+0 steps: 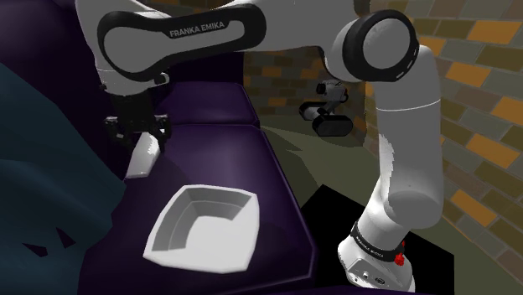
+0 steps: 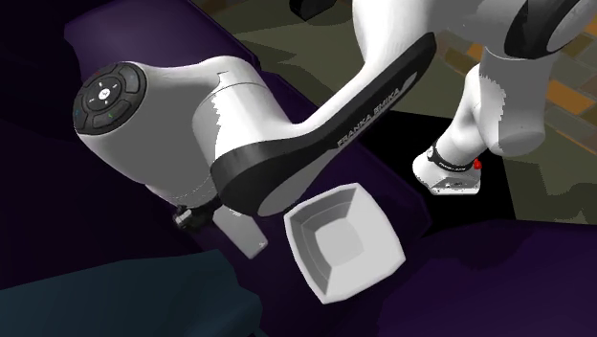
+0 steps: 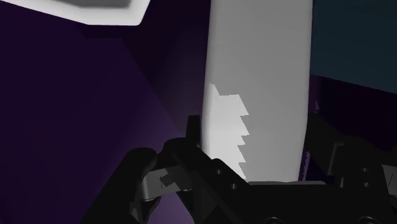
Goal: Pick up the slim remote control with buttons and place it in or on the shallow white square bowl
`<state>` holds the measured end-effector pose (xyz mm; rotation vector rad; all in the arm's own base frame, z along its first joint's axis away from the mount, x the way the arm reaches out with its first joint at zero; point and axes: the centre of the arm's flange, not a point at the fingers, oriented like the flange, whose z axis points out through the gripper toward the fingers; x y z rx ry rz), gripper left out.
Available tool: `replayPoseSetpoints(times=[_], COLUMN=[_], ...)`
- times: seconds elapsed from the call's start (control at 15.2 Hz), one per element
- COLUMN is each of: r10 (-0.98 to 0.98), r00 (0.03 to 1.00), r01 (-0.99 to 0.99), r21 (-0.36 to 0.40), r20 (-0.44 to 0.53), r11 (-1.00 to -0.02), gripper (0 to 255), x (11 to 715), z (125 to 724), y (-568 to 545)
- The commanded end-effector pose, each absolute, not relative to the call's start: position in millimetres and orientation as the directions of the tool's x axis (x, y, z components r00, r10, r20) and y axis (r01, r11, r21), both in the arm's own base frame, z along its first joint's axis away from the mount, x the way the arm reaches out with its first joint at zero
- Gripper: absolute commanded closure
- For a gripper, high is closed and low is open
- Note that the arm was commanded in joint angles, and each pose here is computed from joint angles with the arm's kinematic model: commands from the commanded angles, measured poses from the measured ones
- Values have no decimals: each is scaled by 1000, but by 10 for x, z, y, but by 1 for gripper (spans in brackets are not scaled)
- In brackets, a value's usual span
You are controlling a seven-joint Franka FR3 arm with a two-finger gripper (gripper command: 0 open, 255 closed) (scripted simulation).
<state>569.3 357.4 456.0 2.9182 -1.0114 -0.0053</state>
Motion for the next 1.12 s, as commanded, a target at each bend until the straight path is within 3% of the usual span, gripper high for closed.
replayPoseSetpoints(times=[0.0,1.06], r10=[-618,-618], r00=[786,786], r01=[-618,-618], r21=[52,52], r20=[14,14], r11=[-784,-784], gripper=[255,255], x=[5562,3451], z=[4606,4627], y=[3567,3517])
